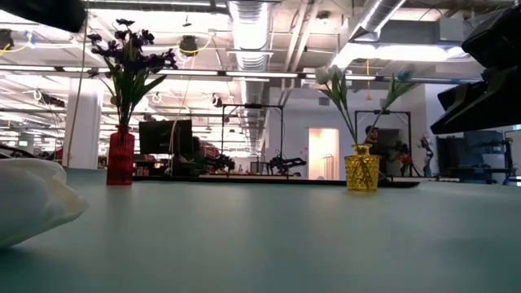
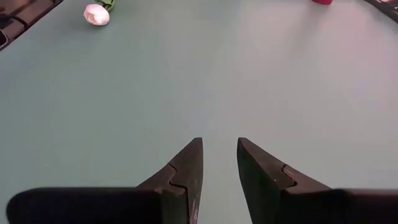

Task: Sort flowers into vase by color
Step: Put the white tulip into the yellow vase, then return to Home Position

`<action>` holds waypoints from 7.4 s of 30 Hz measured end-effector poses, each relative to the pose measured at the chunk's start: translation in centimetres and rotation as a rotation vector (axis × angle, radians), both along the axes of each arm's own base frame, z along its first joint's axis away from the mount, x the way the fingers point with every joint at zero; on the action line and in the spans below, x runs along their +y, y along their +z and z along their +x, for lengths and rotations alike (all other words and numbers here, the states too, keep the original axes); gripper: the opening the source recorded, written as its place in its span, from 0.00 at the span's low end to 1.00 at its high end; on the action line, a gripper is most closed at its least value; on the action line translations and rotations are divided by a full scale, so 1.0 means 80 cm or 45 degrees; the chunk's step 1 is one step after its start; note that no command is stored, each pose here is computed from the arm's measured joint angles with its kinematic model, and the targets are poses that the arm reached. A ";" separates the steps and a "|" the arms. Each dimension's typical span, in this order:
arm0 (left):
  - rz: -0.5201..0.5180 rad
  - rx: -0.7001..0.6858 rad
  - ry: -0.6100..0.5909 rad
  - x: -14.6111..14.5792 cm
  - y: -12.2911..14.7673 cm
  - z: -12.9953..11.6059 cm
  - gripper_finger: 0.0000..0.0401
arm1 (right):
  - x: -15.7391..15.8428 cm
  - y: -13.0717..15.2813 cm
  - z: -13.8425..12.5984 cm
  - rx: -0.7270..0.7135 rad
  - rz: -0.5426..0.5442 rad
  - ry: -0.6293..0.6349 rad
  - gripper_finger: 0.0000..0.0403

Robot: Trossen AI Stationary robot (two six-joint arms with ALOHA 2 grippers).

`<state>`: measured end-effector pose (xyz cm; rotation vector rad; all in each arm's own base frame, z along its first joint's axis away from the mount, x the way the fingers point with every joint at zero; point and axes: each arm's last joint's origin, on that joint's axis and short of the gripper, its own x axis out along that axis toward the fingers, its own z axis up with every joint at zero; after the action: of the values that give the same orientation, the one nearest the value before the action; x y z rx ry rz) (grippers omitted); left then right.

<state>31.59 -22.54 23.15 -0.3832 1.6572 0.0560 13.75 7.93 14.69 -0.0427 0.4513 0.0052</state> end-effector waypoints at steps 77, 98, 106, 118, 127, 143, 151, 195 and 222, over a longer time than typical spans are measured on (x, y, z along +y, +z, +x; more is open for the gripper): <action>0.886 -2.405 0.036 0.428 0.088 0.197 0.00 | 0.001 -0.004 -0.003 0.062 0.167 -0.041 0.31; 0.908 -2.275 0.068 0.455 0.040 0.208 0.00 | 0.001 -0.003 -0.002 0.055 0.223 -0.041 0.31; 0.926 -2.188 0.215 0.458 0.035 0.208 0.00 | 0.002 -0.002 -0.001 0.047 0.229 -0.041 0.31; 0.709 -1.912 0.505 0.482 0.007 0.201 0.15 | 0.003 0.000 0.000 0.017 0.248 -0.040 0.31; 0.557 -1.849 0.421 0.488 0.000 0.198 0.45 | 0.004 0.005 0.002 -0.023 0.278 -0.036 0.31; 0.669 -1.167 0.273 0.460 0.083 0.150 0.60 | 0.012 0.033 0.013 -0.093 0.206 0.028 0.31; 0.814 -0.888 0.256 0.415 0.129 0.103 0.60 | 0.009 0.047 0.021 -0.137 0.109 0.043 0.31; 0.822 -2.071 0.226 0.263 -0.019 -0.195 0.52 | -0.115 0.075 0.046 -0.315 0.098 -0.205 0.31; 0.716 -2.023 0.314 0.284 -0.063 -0.245 0.52 | -0.123 0.068 -0.039 -0.260 0.080 -0.335 0.31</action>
<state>11.98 0.16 18.15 -0.0901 -0.0101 0.3032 10.65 -1.93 20.16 0.0773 0.2501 -0.2415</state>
